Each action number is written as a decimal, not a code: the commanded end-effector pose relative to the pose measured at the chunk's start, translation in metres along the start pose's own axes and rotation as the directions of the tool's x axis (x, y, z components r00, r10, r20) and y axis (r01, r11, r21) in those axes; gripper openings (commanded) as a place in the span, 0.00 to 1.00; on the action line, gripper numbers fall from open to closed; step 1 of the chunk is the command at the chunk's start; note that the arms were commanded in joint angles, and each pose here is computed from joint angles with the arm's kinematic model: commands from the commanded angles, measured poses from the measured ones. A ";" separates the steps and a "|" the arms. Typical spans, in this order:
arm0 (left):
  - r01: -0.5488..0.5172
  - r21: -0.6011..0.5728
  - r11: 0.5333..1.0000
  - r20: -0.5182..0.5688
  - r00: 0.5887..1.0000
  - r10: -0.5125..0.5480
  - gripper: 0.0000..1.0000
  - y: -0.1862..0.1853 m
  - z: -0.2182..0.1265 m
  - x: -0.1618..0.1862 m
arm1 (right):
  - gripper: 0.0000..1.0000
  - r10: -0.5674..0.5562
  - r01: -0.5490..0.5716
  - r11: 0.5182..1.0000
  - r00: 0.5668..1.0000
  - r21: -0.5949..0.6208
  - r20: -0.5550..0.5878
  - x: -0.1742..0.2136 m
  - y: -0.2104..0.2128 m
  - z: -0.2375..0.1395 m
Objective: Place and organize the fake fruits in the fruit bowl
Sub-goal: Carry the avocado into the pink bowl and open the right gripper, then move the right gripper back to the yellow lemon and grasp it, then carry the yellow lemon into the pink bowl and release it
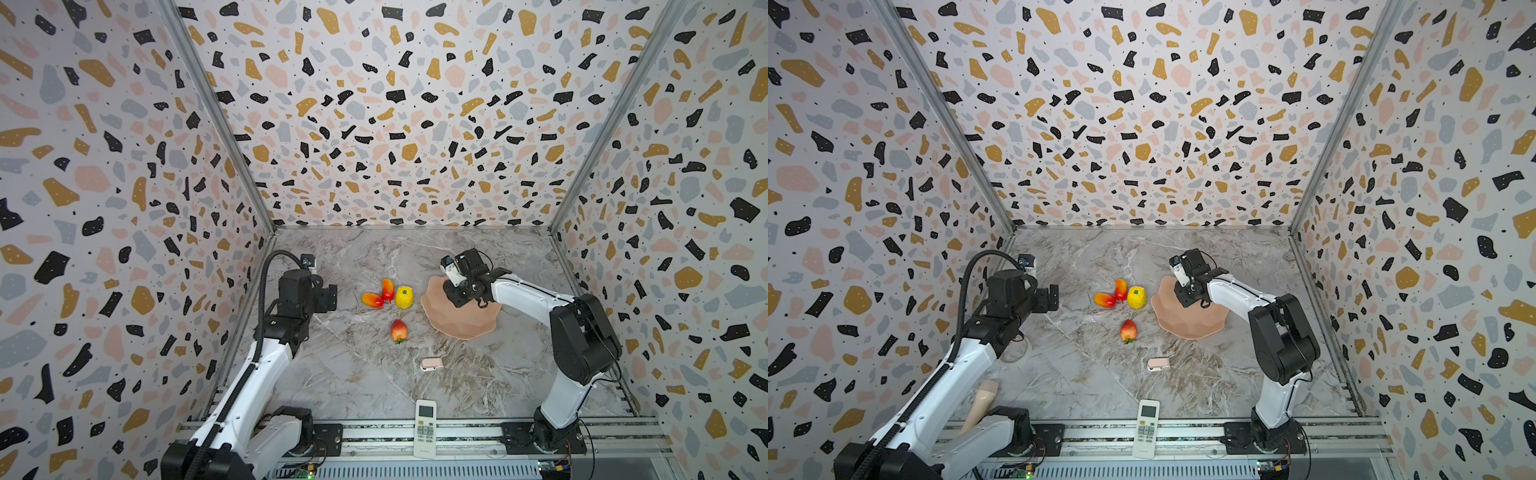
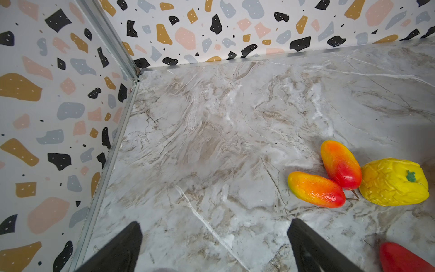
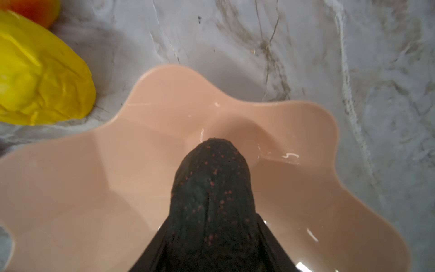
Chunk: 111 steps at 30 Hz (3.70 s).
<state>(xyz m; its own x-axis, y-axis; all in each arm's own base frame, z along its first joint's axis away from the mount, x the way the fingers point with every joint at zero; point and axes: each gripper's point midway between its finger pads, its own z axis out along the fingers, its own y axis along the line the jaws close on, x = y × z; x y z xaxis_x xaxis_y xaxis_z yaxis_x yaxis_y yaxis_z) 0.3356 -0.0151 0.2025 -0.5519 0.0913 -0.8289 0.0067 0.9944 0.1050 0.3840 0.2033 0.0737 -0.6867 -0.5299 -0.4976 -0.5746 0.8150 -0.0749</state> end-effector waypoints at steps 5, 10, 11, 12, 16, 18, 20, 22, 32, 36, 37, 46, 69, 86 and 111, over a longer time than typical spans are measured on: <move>-0.004 0.063 0.998 0.051 0.999 0.000 1.00 -0.009 -0.003 -0.019 | 0.22 0.056 -0.056 0.998 0.998 0.020 0.012 0.001 -0.008 0.000; -0.009 0.099 0.995 0.060 0.998 0.003 1.00 -0.015 -0.003 -0.021 | 0.22 0.060 -0.059 0.998 0.998 0.029 -0.035 0.013 -0.010 0.011; -0.011 0.099 0.995 0.059 0.998 0.005 1.00 -0.015 -0.003 -0.021 | 0.22 0.058 -0.057 0.998 0.997 0.028 -0.043 0.015 -0.009 0.012; -0.010 0.100 0.995 0.058 0.998 0.004 1.00 -0.015 -0.003 -0.021 | 0.22 0.060 -0.059 0.998 0.997 0.025 -0.045 0.016 -0.008 0.011; -0.012 0.103 0.995 0.061 0.998 0.006 1.00 -0.016 -0.003 -0.022 | 0.22 0.072 -0.072 0.997 0.996 0.005 -0.056 0.026 -0.003 0.008; -0.013 0.104 0.995 0.062 0.998 0.007 1.00 -0.016 -0.003 -0.023 | 0.24 0.075 -0.075 0.997 0.995 0.003 -0.058 0.031 0.000 0.007; -0.014 0.108 0.994 0.062 0.998 0.008 1.00 -0.017 -0.003 -0.023 | 0.35 0.078 -0.078 0.997 0.995 0.002 -0.060 0.034 0.000 0.006; -0.013 0.109 0.994 0.063 0.998 0.006 1.00 -0.017 -0.003 -0.024 | 0.46 0.078 -0.079 0.997 0.995 -0.001 -0.064 0.035 0.001 0.006; -0.011 0.111 0.994 0.068 0.998 0.004 1.00 -0.017 -0.005 -0.025 | 0.96 0.007 -0.008 0.999 1.000 0.033 0.015 -0.012 0.001 -0.033; -0.011 0.114 0.993 0.070 0.998 0.003 1.00 -0.017 -0.006 -0.025 | 0.99 -0.056 0.051 0.998 0.991 0.045 0.119 -0.057 0.014 -0.056; -0.011 0.117 0.993 0.071 0.997 0.003 0.99 -0.018 -0.006 -0.025 | 0.99 -0.073 0.070 0.997 0.984 0.026 0.164 -0.072 0.022 -0.059; -0.007 0.107 0.994 0.087 0.996 -0.002 1.00 -0.015 -0.012 -0.026 | 0.99 -0.223 0.255 0.961 0.944 -0.110 0.241 -0.157 0.103 -0.015; -0.012 0.092 0.996 0.105 0.994 0.002 1.00 -0.012 -0.017 -0.029 | 0.83 -0.225 0.250 0.936 0.966 -0.249 0.125 -0.112 0.135 0.036; -0.014 0.086 0.996 0.105 0.994 0.005 1.00 -0.011 -0.016 -0.029 | 0.52 -0.235 0.273 0.956 0.934 -0.112 0.270 -0.154 0.109 -0.055; -0.012 0.115 0.993 0.101 0.995 0.000 1.00 -0.016 -0.014 -0.029 | 0.54 -0.164 0.170 0.977 0.985 -0.128 0.062 -0.020 0.056 -0.017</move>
<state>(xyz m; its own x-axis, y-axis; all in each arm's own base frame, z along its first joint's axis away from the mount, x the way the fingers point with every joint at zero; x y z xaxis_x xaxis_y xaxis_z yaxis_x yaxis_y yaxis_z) 0.3333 -0.0340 0.2148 -0.5150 0.1034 -0.8510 0.1080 0.9926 0.0552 0.3535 0.2486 0.0933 -0.5722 -0.6429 -0.5092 -0.7249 0.6869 -0.0525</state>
